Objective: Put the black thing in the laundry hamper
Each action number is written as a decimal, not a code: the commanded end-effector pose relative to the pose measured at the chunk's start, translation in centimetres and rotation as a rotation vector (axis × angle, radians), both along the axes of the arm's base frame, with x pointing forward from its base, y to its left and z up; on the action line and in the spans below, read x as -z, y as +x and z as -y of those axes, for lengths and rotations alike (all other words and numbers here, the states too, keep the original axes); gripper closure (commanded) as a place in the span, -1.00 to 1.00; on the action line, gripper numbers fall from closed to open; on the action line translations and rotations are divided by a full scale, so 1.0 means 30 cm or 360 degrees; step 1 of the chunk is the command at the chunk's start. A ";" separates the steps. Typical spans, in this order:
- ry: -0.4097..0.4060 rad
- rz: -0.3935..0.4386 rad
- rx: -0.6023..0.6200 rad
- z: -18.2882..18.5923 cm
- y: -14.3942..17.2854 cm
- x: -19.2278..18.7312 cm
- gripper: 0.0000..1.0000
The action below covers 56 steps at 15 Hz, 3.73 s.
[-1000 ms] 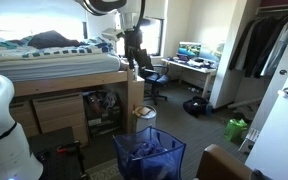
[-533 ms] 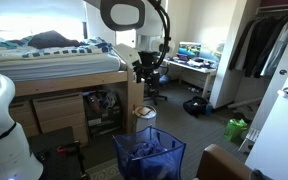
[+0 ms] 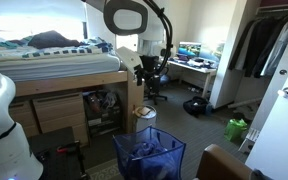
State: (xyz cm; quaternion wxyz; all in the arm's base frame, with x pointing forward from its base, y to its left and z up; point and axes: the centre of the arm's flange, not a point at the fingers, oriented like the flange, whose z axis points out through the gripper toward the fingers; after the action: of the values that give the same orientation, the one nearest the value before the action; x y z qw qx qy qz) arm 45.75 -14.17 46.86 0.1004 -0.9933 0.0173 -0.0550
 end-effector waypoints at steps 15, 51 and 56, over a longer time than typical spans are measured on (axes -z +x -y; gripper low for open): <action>-0.0069 -0.0056 0.0977 0.731 0.048 0.461 -1.00; 0.0100 -0.0213 0.0625 1.109 0.070 0.758 -1.00; 0.0022 -0.0076 0.0573 1.211 0.087 0.890 -1.00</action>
State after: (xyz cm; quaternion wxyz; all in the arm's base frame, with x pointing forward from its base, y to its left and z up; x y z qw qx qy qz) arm 47.70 -48.51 22.34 0.0953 -0.9734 0.2067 -0.0253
